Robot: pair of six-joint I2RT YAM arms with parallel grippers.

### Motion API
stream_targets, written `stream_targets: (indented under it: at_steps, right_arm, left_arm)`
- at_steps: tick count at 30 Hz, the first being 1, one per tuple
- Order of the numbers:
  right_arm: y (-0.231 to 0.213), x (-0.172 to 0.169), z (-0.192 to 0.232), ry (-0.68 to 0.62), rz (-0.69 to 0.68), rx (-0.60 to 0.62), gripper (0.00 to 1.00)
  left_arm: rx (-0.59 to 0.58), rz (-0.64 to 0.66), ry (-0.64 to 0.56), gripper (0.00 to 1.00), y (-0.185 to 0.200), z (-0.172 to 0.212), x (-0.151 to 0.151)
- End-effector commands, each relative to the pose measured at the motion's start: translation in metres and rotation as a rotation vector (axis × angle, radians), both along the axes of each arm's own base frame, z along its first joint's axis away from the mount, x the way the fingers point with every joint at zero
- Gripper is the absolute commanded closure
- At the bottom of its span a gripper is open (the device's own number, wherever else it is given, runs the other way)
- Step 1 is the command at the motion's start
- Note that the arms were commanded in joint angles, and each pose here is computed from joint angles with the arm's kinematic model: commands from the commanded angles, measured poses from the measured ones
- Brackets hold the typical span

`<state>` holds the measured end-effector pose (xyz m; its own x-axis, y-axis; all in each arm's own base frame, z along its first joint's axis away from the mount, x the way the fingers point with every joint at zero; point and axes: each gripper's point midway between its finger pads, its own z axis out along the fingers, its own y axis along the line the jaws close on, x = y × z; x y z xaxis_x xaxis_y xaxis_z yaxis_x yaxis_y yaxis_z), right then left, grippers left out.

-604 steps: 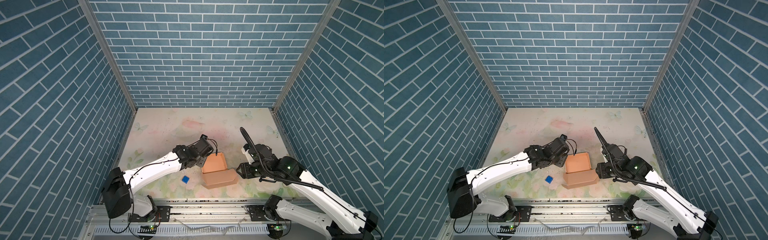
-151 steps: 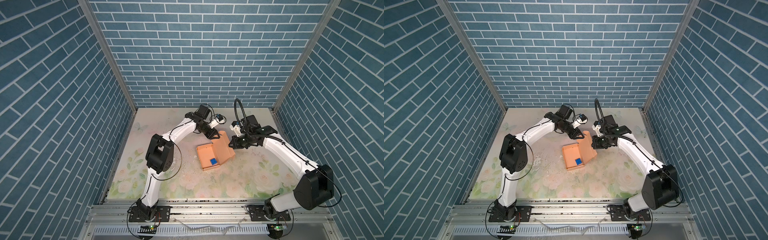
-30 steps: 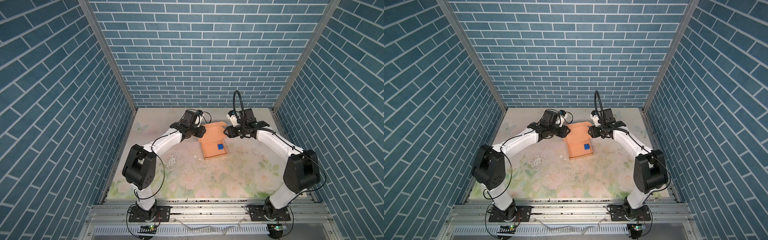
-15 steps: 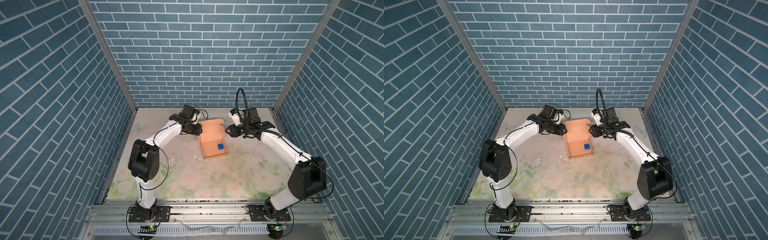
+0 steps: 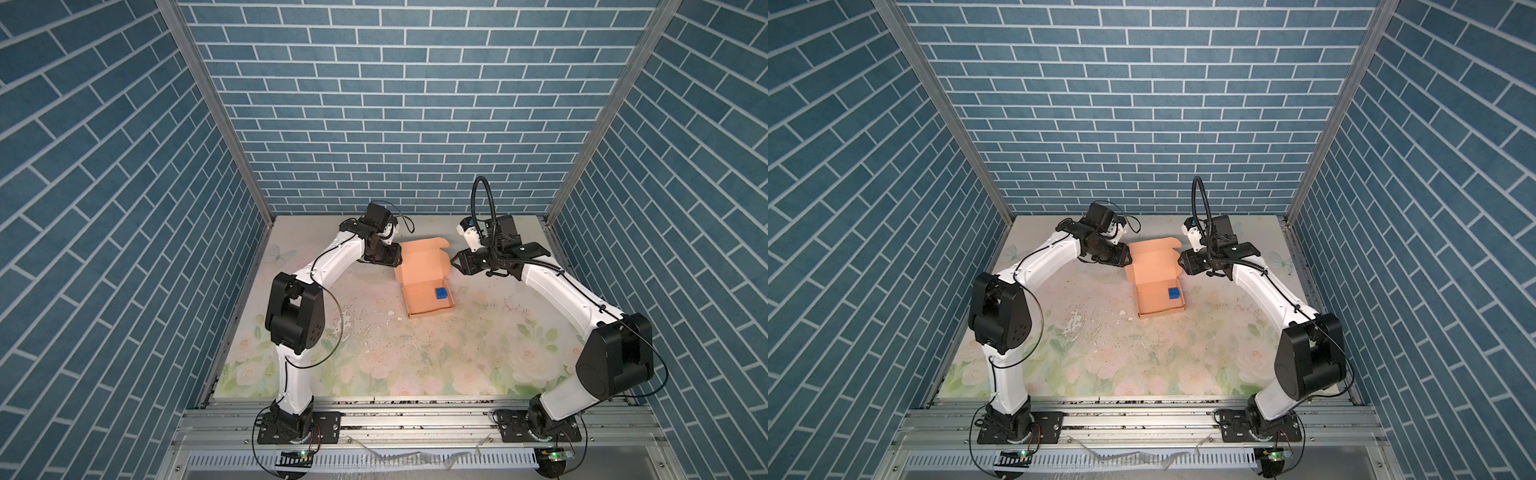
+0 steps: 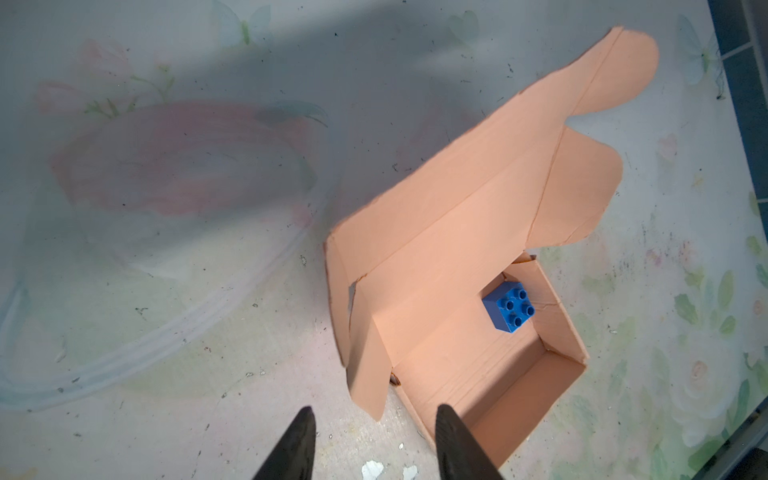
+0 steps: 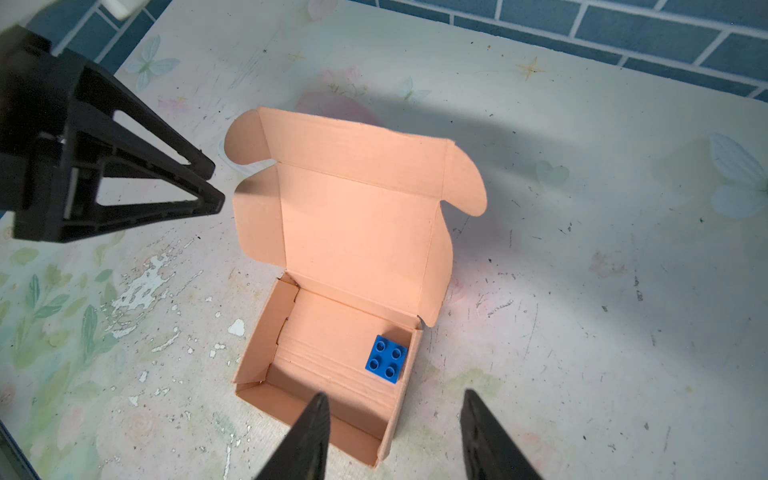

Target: Fold the paper box

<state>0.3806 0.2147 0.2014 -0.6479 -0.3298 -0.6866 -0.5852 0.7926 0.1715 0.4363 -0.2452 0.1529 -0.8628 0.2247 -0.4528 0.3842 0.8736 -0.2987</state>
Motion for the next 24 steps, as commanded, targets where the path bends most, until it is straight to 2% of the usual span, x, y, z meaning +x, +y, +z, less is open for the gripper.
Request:
stream_targets:
  at_steps: [1,12,24]
  right_arm:
    - [-0.003,-0.006,0.005,-0.033,0.029,-0.020,0.48]
    - [0.000,-0.008,0.004,-0.029,0.034,0.001,0.48]
    - [-0.001,-0.006,0.003,-0.032,0.028,-0.006,0.48]
  left_arm:
    - [0.039,0.007,0.026,0.48,0.010,-0.001,0.001]
    - [0.053,0.000,0.073,0.45,0.001,-0.013,0.025]
    - [0.052,-0.007,0.106,0.61,-0.003,-0.025,0.028]
